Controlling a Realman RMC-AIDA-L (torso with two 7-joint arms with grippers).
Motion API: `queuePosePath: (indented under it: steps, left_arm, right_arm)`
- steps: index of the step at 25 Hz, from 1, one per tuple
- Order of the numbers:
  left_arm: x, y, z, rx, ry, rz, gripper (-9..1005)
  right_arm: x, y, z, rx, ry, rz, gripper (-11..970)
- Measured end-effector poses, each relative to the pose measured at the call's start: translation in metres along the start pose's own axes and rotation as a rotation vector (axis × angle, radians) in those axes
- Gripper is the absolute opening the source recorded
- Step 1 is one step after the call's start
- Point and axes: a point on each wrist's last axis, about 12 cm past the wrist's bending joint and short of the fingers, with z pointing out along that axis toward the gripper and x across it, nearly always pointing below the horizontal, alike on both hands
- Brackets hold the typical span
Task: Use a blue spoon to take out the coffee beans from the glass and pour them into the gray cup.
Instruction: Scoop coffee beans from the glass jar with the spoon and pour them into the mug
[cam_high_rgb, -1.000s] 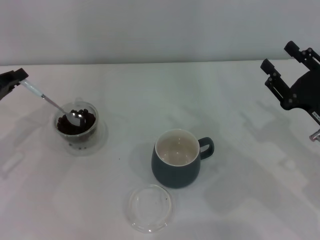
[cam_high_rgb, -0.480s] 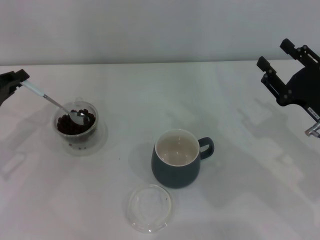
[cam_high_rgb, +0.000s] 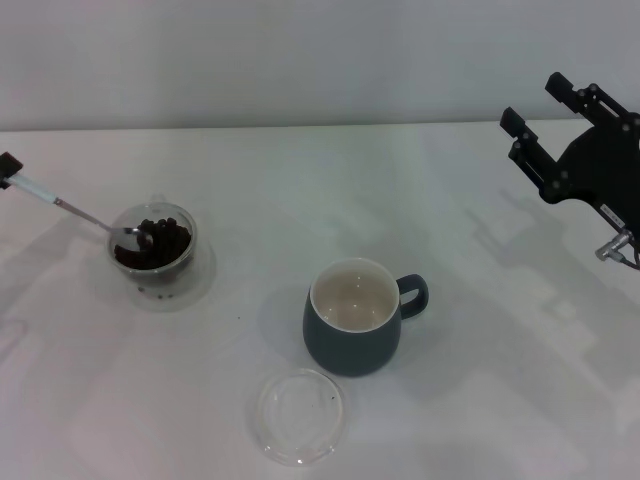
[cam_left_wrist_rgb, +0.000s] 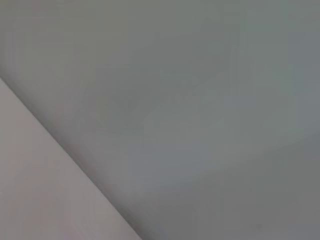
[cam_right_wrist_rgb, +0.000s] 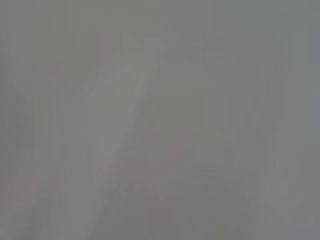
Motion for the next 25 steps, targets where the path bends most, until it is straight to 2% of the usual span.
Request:
queuePosePath:
  steps: [7, 10, 16, 25]
  left_arm:
    - [0.003, 0.005, -0.001, -0.026, -0.011, 0.024, 132]
    - [0.004, 0.002, 0.003, -0.025, -0.004, 0.053, 132]
    - [0.001, -0.01, 0.018, 0.007, 0.015, 0.18, 133]
    - [-0.001, -0.028, 0.043, 0.022, 0.084, 0.301, 134]
  right_arm:
    - [-0.001, 0.0, 0.008, -0.012, -0.001, -0.005, 590]
    - [-0.001, 0.0, 0.011, -0.017, -0.001, -0.007, 590]
    - [-0.001, 0.0, 0.012, -0.016, 0.0, -0.006, 591]
    - [0.0, -0.001, 0.01, -0.003, 0.009, -0.003, 591]
